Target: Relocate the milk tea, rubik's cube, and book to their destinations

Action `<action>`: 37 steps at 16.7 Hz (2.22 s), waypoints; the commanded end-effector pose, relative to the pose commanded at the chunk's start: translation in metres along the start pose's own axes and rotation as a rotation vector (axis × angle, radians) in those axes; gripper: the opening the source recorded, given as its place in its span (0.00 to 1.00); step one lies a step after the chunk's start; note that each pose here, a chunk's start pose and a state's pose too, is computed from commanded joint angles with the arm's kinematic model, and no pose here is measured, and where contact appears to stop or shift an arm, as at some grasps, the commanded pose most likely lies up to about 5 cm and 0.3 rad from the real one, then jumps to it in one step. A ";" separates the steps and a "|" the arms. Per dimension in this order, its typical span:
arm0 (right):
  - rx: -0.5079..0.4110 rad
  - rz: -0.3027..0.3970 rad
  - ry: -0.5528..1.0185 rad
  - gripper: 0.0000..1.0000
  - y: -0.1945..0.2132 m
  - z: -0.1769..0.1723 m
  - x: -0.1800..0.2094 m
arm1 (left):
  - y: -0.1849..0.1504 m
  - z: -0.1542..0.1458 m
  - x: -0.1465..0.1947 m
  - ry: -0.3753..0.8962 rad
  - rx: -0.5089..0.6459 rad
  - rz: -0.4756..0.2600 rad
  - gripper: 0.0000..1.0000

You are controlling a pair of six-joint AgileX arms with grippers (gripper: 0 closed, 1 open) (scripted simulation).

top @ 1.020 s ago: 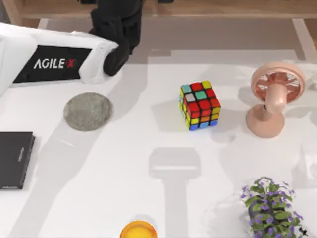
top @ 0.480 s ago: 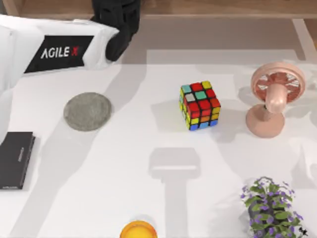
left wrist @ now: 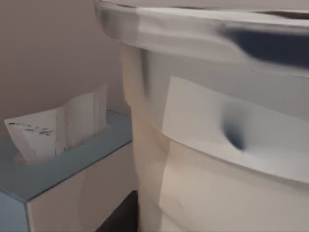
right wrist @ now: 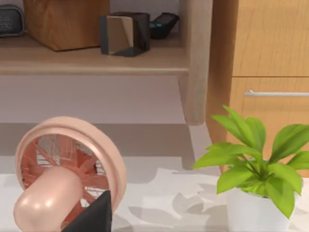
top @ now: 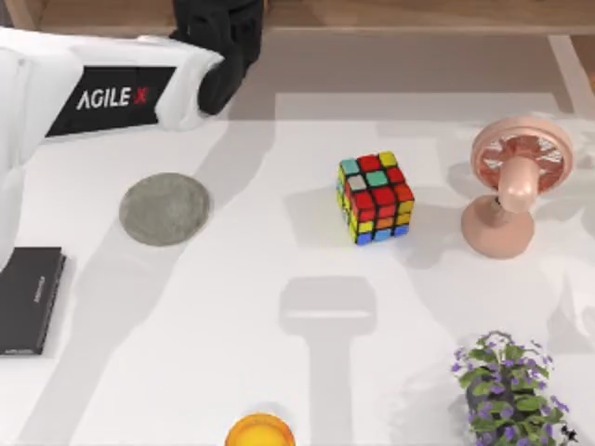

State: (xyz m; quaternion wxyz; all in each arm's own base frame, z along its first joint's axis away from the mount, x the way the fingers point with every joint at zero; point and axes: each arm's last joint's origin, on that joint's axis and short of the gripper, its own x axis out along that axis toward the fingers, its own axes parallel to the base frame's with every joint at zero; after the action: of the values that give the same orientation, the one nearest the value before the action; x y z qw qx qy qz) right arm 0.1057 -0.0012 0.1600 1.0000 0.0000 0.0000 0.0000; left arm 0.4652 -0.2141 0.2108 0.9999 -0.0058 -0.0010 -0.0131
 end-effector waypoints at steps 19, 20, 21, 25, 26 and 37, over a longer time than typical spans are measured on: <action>0.000 0.000 0.000 1.00 0.000 0.000 0.000 | 0.003 0.008 -0.024 -0.006 -0.003 0.027 0.00; 0.000 0.000 0.000 1.00 0.000 0.000 0.000 | 0.003 0.006 -0.035 0.003 0.001 0.022 0.00; 0.000 0.000 0.000 1.00 0.000 0.000 0.000 | 0.002 0.004 -0.047 0.011 0.005 0.015 0.00; 0.000 0.000 0.000 1.00 0.000 0.000 0.000 | -0.002 0.011 -0.079 -0.001 0.001 -0.002 0.00; 0.000 0.000 0.000 1.00 0.000 0.000 0.000 | -0.002 0.011 -0.081 -0.002 0.000 -0.003 0.00; 0.000 0.000 0.000 1.00 0.000 0.000 0.000 | 0.023 -0.007 -0.128 -0.076 -0.062 -0.019 0.00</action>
State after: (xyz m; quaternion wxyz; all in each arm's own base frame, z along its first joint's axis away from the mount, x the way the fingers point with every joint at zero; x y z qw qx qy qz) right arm 0.1057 -0.0012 0.1600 1.0000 0.0000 0.0000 0.0000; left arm 0.3382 -0.1876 0.2034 0.9983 -0.0372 -0.0384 -0.0224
